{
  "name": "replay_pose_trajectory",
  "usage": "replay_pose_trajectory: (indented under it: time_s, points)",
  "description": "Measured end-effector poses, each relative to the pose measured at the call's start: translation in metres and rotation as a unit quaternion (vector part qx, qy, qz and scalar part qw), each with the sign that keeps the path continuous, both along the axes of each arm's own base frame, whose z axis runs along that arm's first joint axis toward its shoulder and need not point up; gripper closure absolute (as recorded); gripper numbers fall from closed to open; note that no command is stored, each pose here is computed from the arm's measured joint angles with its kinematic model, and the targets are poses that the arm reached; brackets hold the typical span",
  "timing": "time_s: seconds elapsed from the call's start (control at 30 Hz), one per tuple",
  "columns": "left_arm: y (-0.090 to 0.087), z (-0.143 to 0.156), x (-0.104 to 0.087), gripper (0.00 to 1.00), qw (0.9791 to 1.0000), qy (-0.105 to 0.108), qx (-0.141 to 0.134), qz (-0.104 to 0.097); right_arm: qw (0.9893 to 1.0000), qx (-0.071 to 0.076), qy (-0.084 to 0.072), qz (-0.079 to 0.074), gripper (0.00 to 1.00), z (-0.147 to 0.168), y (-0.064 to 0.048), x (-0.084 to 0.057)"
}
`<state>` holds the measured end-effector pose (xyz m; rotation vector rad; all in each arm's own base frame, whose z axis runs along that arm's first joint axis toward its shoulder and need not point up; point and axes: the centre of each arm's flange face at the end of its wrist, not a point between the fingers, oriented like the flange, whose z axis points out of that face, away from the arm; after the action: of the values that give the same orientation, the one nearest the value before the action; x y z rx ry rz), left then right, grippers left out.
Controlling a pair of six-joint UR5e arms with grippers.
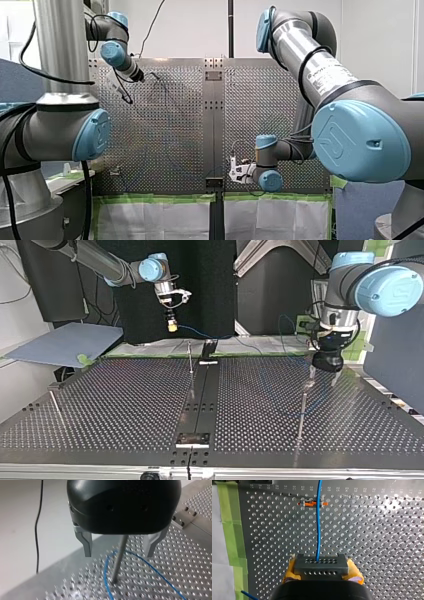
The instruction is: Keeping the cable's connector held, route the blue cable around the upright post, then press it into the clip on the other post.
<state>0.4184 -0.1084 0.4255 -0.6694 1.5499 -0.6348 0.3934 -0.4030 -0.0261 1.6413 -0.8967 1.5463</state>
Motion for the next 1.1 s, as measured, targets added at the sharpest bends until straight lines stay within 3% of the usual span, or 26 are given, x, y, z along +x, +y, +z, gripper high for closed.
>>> replay_pose_trajectory:
  time_s: [0.17, 0.4, 0.73, 0.93, 1.1]
  points:
    - [0.0, 0.017, -0.015, 0.0, 0.9996, -0.013, 0.025, 0.007, 1.0, 0.0, 0.0, 0.0, 1.0, 0.0, 0.0, 0.0]
    - [0.005, 0.027, -0.022, 0.0, 0.9975, 0.003, 0.061, 0.034, 1.0, 0.001, 0.0, 0.0, 1.0, 0.0, 0.0, 0.0]
    - [0.003, 0.071, -0.028, 0.0, 0.9902, 0.01, 0.122, 0.067, 1.0, -0.001, -0.003, 0.0, 1.0, 0.002, -0.002, 0.002]
    - [0.0, 0.095, -0.036, 0.0, 0.9866, 0.007, 0.149, 0.065, 1.0, 0.001, -0.007, 0.001, 1.0, 0.002, -0.003, 0.002]
    - [-0.003, 0.094, -0.036, 0.0, 0.9834, 0.025, 0.172, 0.052, 1.0, 0.005, -0.007, 0.001, 1.0, 0.001, -0.004, 0.0]
